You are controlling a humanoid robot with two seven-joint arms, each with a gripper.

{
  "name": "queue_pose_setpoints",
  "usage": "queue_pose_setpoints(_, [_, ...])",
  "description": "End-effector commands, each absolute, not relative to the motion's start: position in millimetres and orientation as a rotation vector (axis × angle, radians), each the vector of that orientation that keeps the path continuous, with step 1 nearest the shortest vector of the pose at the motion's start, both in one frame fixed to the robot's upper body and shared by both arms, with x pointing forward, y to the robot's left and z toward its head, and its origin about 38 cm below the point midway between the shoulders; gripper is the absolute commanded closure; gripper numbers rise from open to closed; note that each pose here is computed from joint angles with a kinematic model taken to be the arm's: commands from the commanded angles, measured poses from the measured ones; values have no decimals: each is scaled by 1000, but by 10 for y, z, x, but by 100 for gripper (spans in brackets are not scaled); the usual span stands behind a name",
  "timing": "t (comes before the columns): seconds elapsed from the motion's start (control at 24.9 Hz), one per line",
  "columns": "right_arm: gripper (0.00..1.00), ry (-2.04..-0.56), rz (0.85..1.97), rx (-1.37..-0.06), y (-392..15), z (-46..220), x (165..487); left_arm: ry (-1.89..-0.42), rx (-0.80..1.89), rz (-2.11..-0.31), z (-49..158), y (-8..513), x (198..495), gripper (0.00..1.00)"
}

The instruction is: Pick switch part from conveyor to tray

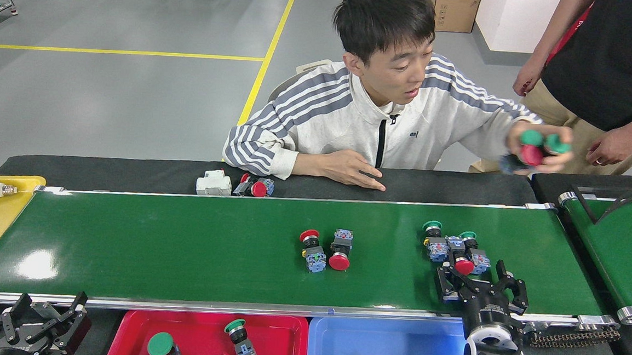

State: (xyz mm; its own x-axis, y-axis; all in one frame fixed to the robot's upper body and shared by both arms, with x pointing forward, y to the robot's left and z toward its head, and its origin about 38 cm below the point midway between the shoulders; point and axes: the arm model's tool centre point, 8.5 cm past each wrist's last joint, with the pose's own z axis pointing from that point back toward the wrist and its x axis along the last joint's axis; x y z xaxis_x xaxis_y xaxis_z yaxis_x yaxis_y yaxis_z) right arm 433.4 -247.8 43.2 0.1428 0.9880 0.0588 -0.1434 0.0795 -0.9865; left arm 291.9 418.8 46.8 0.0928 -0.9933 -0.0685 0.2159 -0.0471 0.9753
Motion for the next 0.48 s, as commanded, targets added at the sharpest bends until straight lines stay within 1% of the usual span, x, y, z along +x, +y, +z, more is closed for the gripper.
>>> queue_pose_setpoints(0.0, [2,-1052,1132,-1124,-2428,524,4431,-966,1164,-1274,559,4212,2955,0])
queue_pose_setpoints(0.04, [12,-1054,1158,-1116,-2357,510,4470,-966,1164,-1274,559,4212,2955,0])
queue_pose_setpoints(0.08, [29,-1051,1178,-1110,-2323,487,4486,-967,1165,-1274,563,4212,2961,0])
queue_pose_setpoints(0.12, [56,-1042,1203,-1095,-2272,446,4499,-967,1165,-1274,563,4212,2961,0])
queue_pose_setpoints(0.16, [68,-1039,1211,-1088,-2256,439,4509,-967,1165,-1274,563,4212,2961,0])
queue_pose_setpoints(0.2, [77,-1035,1219,-1079,-2251,431,4507,-969,1166,-1274,568,4210,2962,0])
queue_pose_setpoints(0.24, [85,-1037,1219,-1077,-2249,434,4508,-969,1166,-1274,568,4210,2962,0])
queue_pose_setpoints(0.28, [88,-1041,1218,-1077,-2246,446,4514,-969,1166,-1274,568,4210,2962,0])
queue_pose_setpoints(0.36, [92,-1050,1217,-1074,-2232,463,4521,-970,1166,-1273,570,4204,2963,0])
queue_pose_setpoints(0.44, [93,-1062,1214,-1078,-2225,500,4540,-980,1167,-1273,586,4191,2976,0])
